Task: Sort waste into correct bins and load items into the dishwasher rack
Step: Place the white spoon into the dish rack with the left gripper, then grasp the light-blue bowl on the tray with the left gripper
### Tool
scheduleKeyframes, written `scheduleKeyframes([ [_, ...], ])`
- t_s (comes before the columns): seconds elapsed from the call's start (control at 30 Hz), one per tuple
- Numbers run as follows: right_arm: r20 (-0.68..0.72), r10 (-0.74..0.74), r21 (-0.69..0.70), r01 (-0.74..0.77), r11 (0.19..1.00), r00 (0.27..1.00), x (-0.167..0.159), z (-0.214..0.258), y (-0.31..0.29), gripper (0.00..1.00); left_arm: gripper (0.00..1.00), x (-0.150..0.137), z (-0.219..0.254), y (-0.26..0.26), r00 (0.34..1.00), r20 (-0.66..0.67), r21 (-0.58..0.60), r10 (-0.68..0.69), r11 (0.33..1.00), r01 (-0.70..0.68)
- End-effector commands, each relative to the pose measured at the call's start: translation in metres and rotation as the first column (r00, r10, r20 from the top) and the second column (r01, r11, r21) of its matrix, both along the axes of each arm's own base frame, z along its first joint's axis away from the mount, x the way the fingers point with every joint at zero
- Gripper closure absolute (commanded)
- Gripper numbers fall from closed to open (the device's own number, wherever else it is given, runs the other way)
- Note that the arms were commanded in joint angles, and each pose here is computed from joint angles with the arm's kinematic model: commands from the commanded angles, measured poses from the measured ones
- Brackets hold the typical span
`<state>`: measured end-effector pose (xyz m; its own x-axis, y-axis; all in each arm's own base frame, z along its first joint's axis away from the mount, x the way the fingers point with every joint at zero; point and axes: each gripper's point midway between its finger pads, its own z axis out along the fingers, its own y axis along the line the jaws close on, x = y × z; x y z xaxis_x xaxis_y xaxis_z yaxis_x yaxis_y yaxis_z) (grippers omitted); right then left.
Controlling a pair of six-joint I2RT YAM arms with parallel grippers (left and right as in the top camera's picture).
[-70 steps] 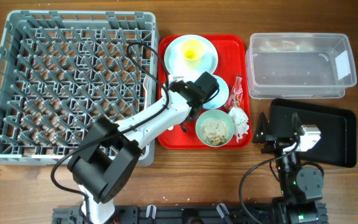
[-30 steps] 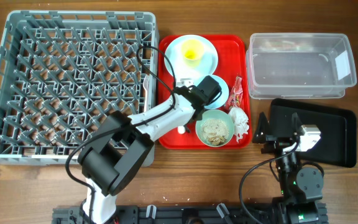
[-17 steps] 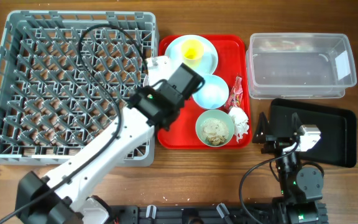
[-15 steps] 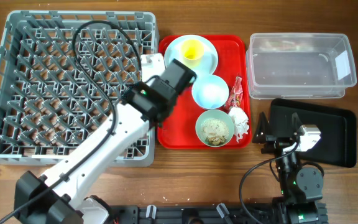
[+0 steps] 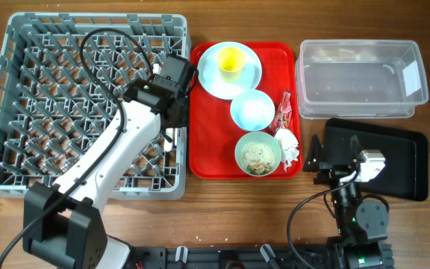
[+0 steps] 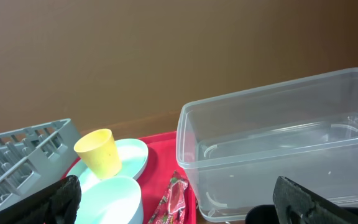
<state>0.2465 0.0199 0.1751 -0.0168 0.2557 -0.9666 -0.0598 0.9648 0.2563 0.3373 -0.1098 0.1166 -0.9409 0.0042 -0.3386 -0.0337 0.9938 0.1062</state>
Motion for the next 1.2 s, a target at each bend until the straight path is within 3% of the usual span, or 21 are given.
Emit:
scheduleKeyframes([
  [0.0,0.009,0.013,-0.007,-0.013,1.000,1.000,0.000,0.002,0.003,0.00,0.60,0.010,0.007,0.011,0.998,0.056,0.051,0.023,0.998,-0.026],
  [0.07,0.009,0.013,-0.007,-0.013,1.000,1.000,0.000,0.002,0.003,0.00,0.61,0.017,0.025,0.011,0.989,0.118,0.027,0.084,0.996,-0.087],
  [0.13,0.009,0.013,-0.007,-0.013,1.000,1.000,0.000,0.002,0.003,0.00,0.66,0.018,0.050,-0.020,0.990,0.128,-0.150,0.055,0.988,-0.035],
  [0.2,0.009,0.013,-0.007,-0.013,1.000,1.000,0.000,0.002,0.003,0.00,0.77,0.018,0.074,-0.084,0.987,0.151,-0.422,-0.059,0.899,0.119],
  [0.23,0.009,0.013,-0.007,-0.013,1.000,1.000,0.000,0.002,0.003,0.00,0.77,0.019,0.073,-0.096,0.987,0.152,-0.454,-0.060,0.882,0.124],
  [0.33,0.009,0.013,-0.007,-0.013,1.000,1.000,0.000,0.002,0.003,0.00,0.69,0.028,0.034,-0.134,0.986,0.132,-0.425,-0.101,0.893,0.148],
  [0.5,0.009,0.013,-0.007,-0.013,1.000,1.000,0.000,0.002,0.003,0.00,0.69,0.034,-0.049,-0.162,0.995,0.016,-0.390,-0.102,0.915,0.101],
  [0.67,0.009,0.013,-0.007,-0.013,1.000,1.000,0.000,0.002,0.003,0.00,0.70,0.037,-0.071,-0.157,0.996,-0.002,-0.344,-0.089,0.935,0.083],
  [0.73,0.009,0.013,-0.007,-0.013,1.000,1.000,0.000,0.002,0.003,0.00,0.73,0.039,-0.075,-0.129,0.999,0.012,-0.207,-0.038,0.978,0.039],
  [0.83,0.009,0.013,-0.007,-0.013,1.000,1.000,0.000,0.002,0.003,0.00,0.75,0.037,-0.076,-0.105,1.000,0.018,-0.090,-0.004,0.996,0.006],
  [1.03,0.009,0.013,-0.007,-0.013,1.000,1.000,0.000,0.002,0.003,0.00,0.75,0.043,-0.016,-0.089,0.988,0.155,-0.072,0.027,0.997,-0.016],
  [1.1,0.009,0.013,-0.007,-0.013,1.000,1.000,0.000,0.002,0.003,0.00,0.75,0.039,0.023,-0.095,0.975,0.221,-0.147,0.027,0.989,0.006],
  [1.17,0.009,0.013,-0.007,-0.013,1.000,1.000,0.000,0.002,0.003,0.00,0.75,0.027,0.038,-0.117,0.980,0.198,-0.265,-0.024,0.961,0.078],
])
